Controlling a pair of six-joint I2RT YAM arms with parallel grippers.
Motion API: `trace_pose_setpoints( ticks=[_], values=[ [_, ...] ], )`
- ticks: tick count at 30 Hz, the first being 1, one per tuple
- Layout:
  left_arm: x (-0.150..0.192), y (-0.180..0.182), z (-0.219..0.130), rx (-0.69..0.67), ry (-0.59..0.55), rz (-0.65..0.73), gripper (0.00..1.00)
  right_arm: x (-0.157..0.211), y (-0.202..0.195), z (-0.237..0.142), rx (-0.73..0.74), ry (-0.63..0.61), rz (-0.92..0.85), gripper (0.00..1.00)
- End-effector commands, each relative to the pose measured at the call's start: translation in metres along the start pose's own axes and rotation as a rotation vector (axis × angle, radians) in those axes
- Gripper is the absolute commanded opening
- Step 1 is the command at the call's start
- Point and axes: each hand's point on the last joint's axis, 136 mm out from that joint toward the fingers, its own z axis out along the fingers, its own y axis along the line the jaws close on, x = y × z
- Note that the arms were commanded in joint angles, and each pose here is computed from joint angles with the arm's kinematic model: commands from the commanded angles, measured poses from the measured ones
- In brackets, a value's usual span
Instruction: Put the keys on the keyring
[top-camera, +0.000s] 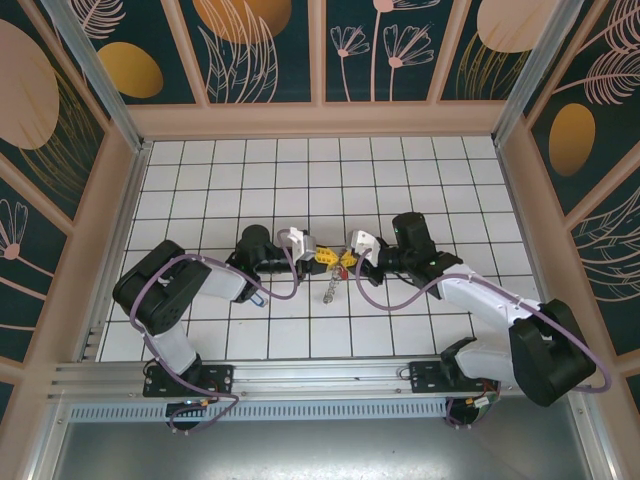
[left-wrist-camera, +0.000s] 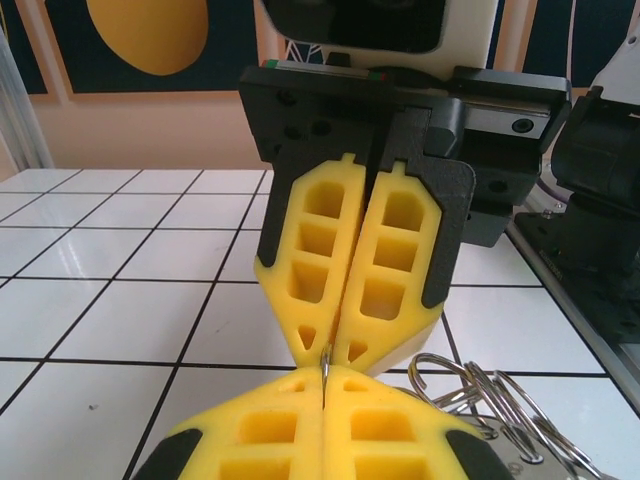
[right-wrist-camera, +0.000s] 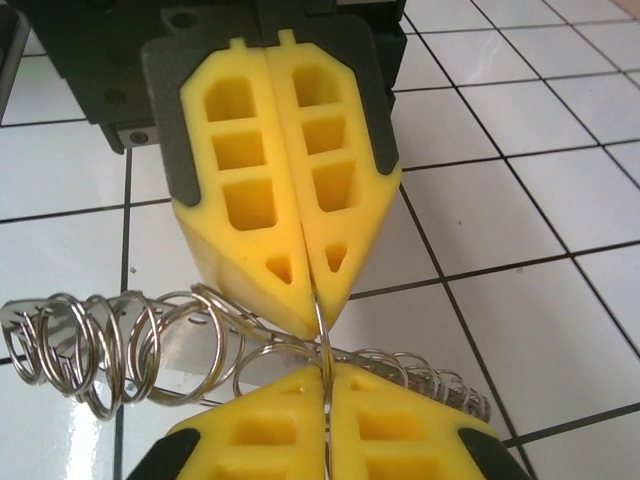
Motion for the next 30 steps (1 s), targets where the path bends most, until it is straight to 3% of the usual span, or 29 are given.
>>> trace_pose_setpoints(
  ticks=[1, 8, 10, 13, 17, 21, 24, 27, 30],
  values=[
    [-0.021, 0.0, 0.003, 0.015, -0.039, 0.074, 0.0, -0.016, -0.002, -0.001, -0.002, -0.046, -0.042, 0.02],
    [-0.018, -0.001, 0.003, 0.02, -0.025, 0.07, 0.0, -0.028, 0.007, -0.001, -0.037, -0.066, -0.057, 0.0],
    [-0.019, 0.0, 0.004, 0.021, -0.027, 0.071, 0.0, -0.028, 0.007, 0.0, -0.033, -0.069, -0.056, 0.11],
    [-0.02, 0.0, 0.004, 0.026, -0.03, 0.073, 0.0, -0.029, 0.005, 0.0, -0.015, -0.083, -0.058, 0.14],
    [-0.02, 0.0, 0.005, 0.029, -0.026, 0.072, 0.0, -0.03, 0.003, 0.001, -0.011, -0.082, -0.054, 0.13],
    [-0.018, 0.0, 0.005, 0.027, -0.022, 0.071, 0.0, -0.028, 0.002, 0.001, -0.007, -0.07, -0.051, 0.02],
    [-0.026, 0.0, 0.002, 0.013, -0.027, 0.089, 0.01, -0.023, 0.0, -0.001, 0.008, -0.036, -0.056, 0.0],
    [-0.012, -0.001, 0.003, 0.026, 0.048, 0.088, 0.1, -0.023, -0.002, -0.003, 0.016, -0.004, -0.064, 0.0],
    [0.004, 0.0, 0.004, 0.048, 0.155, 0.11, 0.13, -0.023, 0.0, -0.002, -0.002, 0.033, -0.069, 0.0]
  ],
)
